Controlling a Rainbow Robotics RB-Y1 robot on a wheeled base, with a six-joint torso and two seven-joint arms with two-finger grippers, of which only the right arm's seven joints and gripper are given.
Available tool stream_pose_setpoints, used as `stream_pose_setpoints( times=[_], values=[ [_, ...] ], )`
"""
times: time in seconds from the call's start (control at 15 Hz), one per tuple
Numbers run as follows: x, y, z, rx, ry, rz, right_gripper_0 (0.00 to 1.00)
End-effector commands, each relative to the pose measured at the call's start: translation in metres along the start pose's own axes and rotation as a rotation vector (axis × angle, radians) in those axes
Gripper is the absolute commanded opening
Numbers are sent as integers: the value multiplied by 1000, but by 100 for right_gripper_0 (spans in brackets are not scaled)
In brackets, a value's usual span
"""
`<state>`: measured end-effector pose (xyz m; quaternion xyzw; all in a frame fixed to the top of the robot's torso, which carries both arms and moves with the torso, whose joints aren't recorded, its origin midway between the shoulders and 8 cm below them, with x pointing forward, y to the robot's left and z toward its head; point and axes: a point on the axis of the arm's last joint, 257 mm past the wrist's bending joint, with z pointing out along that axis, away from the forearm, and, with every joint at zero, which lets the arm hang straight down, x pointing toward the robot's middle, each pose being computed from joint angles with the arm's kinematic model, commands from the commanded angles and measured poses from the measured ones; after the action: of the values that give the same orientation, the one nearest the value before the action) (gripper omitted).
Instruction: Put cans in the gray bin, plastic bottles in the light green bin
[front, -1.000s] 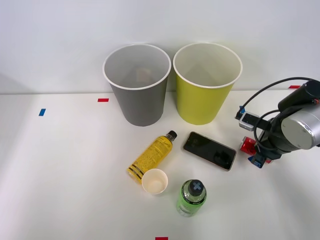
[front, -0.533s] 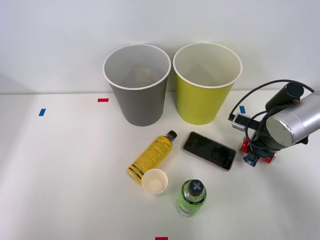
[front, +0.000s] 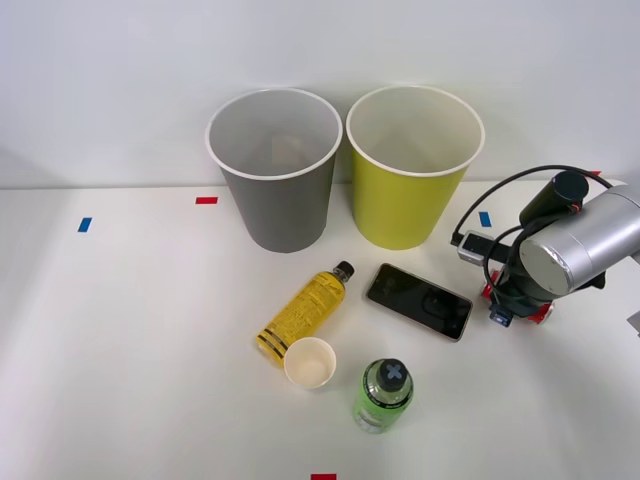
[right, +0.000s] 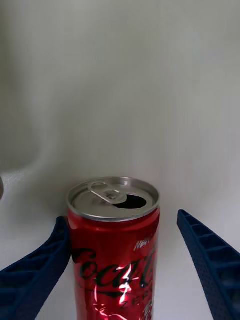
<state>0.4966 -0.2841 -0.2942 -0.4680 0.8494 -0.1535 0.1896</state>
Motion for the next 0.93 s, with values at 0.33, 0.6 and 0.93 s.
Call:
stream_pose_setpoints(
  times=[0.33, 0.6, 0.93],
  values=[
    [1, 0, 0, 1, 2, 2, 0],
    [-5, 0, -8, -2, -23, -2, 0],
    [-5, 14, -65, -80, -156, 27, 0]
  ],
)
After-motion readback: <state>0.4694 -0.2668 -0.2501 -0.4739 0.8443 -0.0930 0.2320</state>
